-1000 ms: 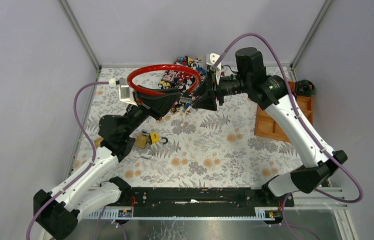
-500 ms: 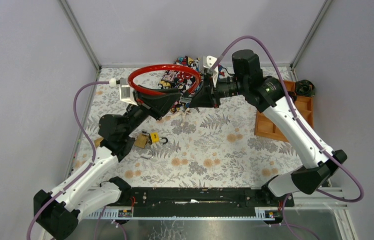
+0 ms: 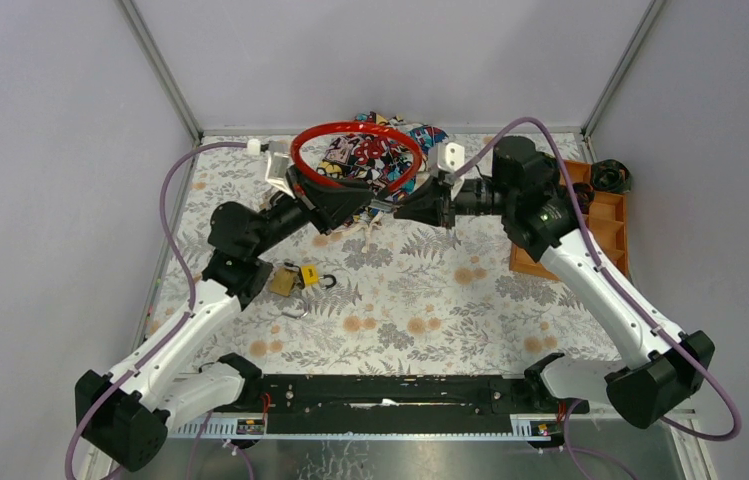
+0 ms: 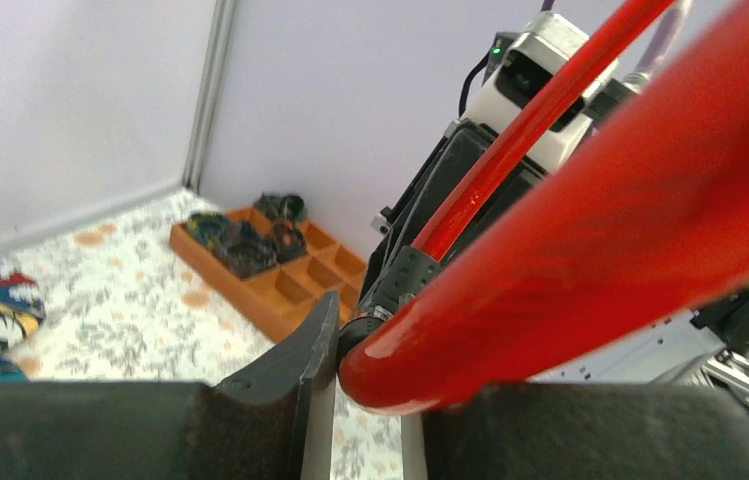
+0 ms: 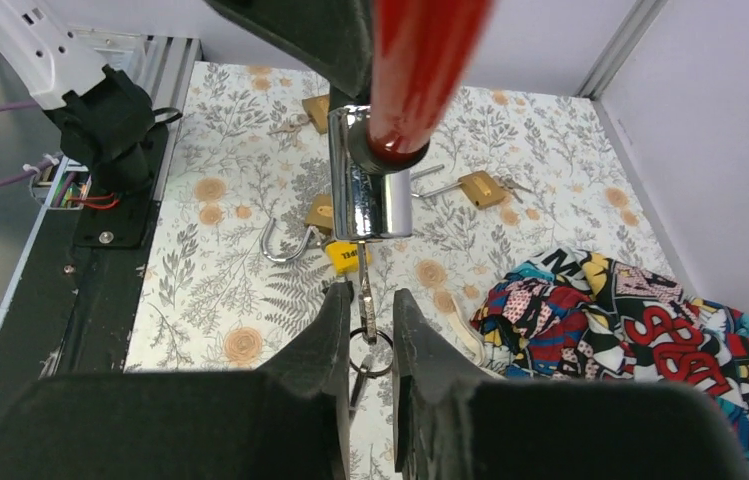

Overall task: Lock with the key
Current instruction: Lock the lock, then place the lock at the center of the board.

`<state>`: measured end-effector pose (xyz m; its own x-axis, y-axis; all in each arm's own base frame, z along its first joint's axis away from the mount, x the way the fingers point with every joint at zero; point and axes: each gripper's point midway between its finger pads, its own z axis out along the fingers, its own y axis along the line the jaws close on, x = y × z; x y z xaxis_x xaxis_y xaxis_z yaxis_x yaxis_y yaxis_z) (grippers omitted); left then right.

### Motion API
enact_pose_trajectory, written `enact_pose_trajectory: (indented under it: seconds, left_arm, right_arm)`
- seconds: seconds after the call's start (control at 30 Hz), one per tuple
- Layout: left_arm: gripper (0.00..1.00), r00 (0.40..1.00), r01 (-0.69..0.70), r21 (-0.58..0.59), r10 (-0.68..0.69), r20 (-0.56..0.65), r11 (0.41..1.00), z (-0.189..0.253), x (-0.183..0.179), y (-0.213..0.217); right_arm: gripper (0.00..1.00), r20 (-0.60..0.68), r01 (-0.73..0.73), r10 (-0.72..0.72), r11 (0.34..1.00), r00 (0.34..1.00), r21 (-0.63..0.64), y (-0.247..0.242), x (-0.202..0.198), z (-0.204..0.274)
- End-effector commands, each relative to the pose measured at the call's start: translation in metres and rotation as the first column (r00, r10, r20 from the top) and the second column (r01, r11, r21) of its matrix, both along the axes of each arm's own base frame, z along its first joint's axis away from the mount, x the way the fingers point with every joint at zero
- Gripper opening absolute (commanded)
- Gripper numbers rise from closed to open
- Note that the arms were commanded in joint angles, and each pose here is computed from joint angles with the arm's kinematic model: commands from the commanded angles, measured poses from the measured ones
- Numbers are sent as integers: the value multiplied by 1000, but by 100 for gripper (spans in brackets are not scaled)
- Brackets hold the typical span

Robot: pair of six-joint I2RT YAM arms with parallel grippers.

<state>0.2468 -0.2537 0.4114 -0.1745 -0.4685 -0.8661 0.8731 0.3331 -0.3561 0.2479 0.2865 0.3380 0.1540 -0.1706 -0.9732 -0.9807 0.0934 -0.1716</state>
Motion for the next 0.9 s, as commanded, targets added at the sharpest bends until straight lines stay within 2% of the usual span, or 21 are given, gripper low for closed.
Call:
enact_pose_trajectory:
  seconds: [0.0,0.07,0.13,0.23,0.33,0.43,0.53,0.6,0.73,0.8,0.87]
  left_arm:
    - [0,929,-127,-129,163,333,984,110,-24,49]
    - [0,936,-173,-51,181,302,984,96,-11,51]
    - [0,933,-223,-24,221,286,975,93,0,59]
    - [0,912,-264,-74,274,305,962,109,8,75]
    - [0,912,-238,-117,263,315,964,116,3,79]
    - [0,946,-184,-120,209,247,976,102,0,73]
    - [0,963,-180,-101,196,184,978,81,7,70]
    - [0,959,-201,-91,215,186,975,78,10,72]
    - [0,937,-255,13,244,249,967,54,19,71]
    - [0,957,-271,144,250,147,952,10,37,64]
    - [0,966,-246,300,258,1,922,-45,47,54]
  right_arm:
    - [0,-130,154,-173,978,976,-140,-41,16,-66]
    - [0,-147,152,-175,976,973,-156,-43,11,-72]
    - [0,-162,172,-203,967,966,-188,-50,10,-82]
    - [0,-228,184,-229,962,946,-203,-63,8,-105]
    - [0,-259,165,-192,979,947,-122,-58,2,-100]
    - [0,-298,116,-119,993,947,-30,-47,-4,-81]
    - [0,-288,117,-117,993,950,-19,-47,-5,-72]
    - [0,-294,164,-170,985,940,-47,-51,-1,-74]
    - [0,-398,291,-347,936,849,-197,-66,15,-104]
    - [0,-512,328,-425,904,747,-272,-70,17,-127]
    - [0,-576,388,-547,837,607,-386,-81,20,-160]
